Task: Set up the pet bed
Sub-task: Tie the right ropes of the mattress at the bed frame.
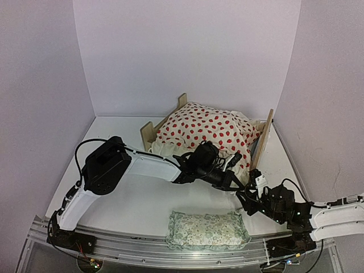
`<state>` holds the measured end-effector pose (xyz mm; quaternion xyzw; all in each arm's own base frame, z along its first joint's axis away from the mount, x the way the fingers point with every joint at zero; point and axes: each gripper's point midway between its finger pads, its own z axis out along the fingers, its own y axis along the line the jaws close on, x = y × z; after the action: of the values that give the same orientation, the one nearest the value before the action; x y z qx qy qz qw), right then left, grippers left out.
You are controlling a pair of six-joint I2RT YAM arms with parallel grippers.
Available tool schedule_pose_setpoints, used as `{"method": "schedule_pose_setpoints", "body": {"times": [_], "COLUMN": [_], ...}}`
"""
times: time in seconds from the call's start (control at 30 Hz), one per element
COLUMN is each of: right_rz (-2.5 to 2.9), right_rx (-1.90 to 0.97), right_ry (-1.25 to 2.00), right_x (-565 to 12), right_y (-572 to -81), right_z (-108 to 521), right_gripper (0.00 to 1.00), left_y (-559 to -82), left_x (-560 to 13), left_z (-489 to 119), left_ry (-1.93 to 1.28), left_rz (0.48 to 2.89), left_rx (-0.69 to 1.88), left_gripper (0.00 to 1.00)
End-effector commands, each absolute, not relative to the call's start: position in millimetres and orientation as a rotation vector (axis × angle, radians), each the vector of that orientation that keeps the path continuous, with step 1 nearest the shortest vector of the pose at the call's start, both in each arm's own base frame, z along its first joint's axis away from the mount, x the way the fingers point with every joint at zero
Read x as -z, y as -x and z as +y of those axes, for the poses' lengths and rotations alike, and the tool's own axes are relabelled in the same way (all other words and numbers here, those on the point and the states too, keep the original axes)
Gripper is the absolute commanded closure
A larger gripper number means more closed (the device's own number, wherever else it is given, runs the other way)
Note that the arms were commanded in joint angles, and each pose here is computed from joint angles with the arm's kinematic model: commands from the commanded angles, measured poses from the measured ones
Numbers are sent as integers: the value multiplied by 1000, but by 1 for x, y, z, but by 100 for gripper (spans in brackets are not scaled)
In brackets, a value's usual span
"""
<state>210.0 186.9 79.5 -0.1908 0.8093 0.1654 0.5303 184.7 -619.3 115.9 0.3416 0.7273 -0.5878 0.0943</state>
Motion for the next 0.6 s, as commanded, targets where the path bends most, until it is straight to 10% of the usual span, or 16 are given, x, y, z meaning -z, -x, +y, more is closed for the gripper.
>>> {"method": "schedule_pose_setpoints", "body": {"times": [0.0,0.57], "right_rz": [2011,2134], "right_rx": [-242,-323], "right_ry": [421,362], "right_x": [-39,-47], "right_y": [-201,-195], "right_z": [149,158], "right_gripper": [58,48], "left_y": [-182,-186], "left_x": [-180,-177], "left_z": [-624,-630], "left_ry": [-1039,-1028], "left_rz": [1984,1978], "left_rx": [1816,1821], "left_gripper": [100,100]}}
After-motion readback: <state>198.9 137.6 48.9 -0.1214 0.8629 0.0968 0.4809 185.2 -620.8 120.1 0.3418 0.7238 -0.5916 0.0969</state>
